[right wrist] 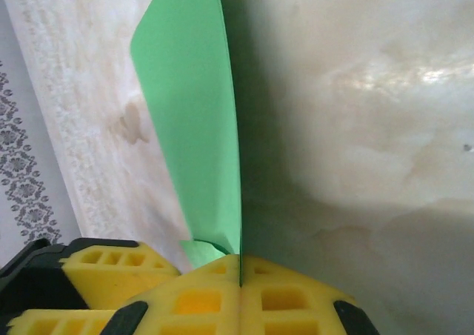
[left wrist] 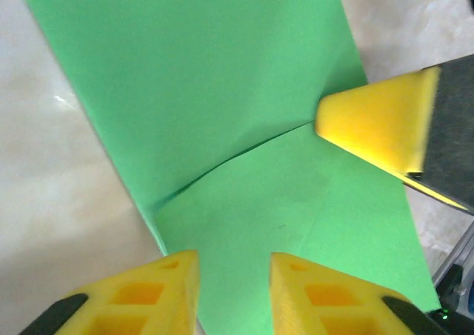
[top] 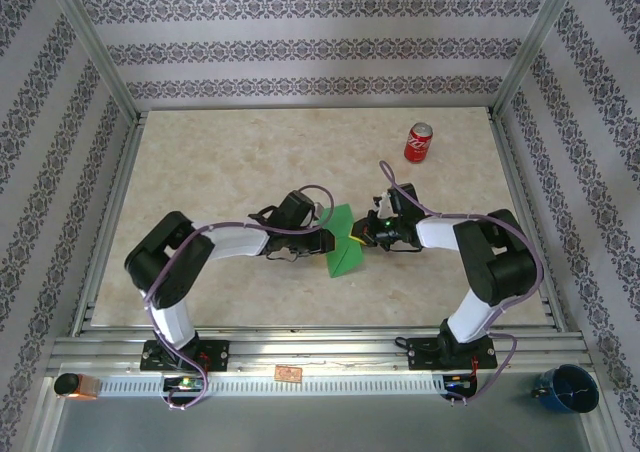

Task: Fold a paper plane with a square sheet of paper (pick it up from the middle)
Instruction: Turn over the paper at the center of the table.

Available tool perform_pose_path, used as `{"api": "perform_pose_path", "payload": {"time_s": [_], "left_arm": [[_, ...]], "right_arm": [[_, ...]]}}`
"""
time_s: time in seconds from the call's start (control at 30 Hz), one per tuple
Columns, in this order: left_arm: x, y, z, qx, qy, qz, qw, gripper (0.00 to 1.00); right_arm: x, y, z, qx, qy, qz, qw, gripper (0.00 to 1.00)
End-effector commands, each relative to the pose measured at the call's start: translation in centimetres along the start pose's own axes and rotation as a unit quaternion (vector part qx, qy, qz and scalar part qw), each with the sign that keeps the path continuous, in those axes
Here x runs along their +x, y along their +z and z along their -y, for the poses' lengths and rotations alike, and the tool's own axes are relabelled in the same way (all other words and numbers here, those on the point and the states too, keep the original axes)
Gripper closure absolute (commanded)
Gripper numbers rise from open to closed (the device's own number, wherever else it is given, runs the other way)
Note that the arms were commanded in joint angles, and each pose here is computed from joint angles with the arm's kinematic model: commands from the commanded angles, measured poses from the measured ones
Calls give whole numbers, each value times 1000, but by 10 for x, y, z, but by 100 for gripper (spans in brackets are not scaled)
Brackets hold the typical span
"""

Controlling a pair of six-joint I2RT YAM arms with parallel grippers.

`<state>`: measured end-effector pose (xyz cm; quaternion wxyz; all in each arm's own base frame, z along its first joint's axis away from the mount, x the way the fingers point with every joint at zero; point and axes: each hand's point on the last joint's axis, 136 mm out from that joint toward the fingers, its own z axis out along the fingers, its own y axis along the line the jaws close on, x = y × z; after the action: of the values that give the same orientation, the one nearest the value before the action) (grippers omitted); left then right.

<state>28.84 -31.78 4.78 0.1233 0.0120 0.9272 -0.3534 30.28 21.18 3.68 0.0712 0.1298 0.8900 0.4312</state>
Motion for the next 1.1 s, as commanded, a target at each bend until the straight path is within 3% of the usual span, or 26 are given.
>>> {"api": "perform_pose_path", "payload": {"time_s": [0.0, 0.23, 0.53, 0.7, 0.93, 1.07], "left_arm": [[-29, -25, 18, 7, 36, 71, 997, 65], [-42, -60, 20, -18, 69, 130, 989, 55], [-53, -106, 16, -52, 102, 199, 973, 25], [-57, -128, 3, -89, 102, 236, 962, 0], [-56, -149, -21, -137, 83, 268, 950, 0], [-48, -167, -51, -183, -3, 284, 941, 0]], "right_arm": [[-4, -15, -16, -7, -42, 18, 999, 98], [-8, -41, -30, 48, -104, 45, 992, 98], [-14, -87, -31, 216, -210, 93, 949, 98], [-24, -121, -35, 320, -275, 140, 895, 96], [-38, -144, -40, 439, -359, 185, 802, 98], [-43, -143, -46, 487, -392, 204, 753, 98]]}}
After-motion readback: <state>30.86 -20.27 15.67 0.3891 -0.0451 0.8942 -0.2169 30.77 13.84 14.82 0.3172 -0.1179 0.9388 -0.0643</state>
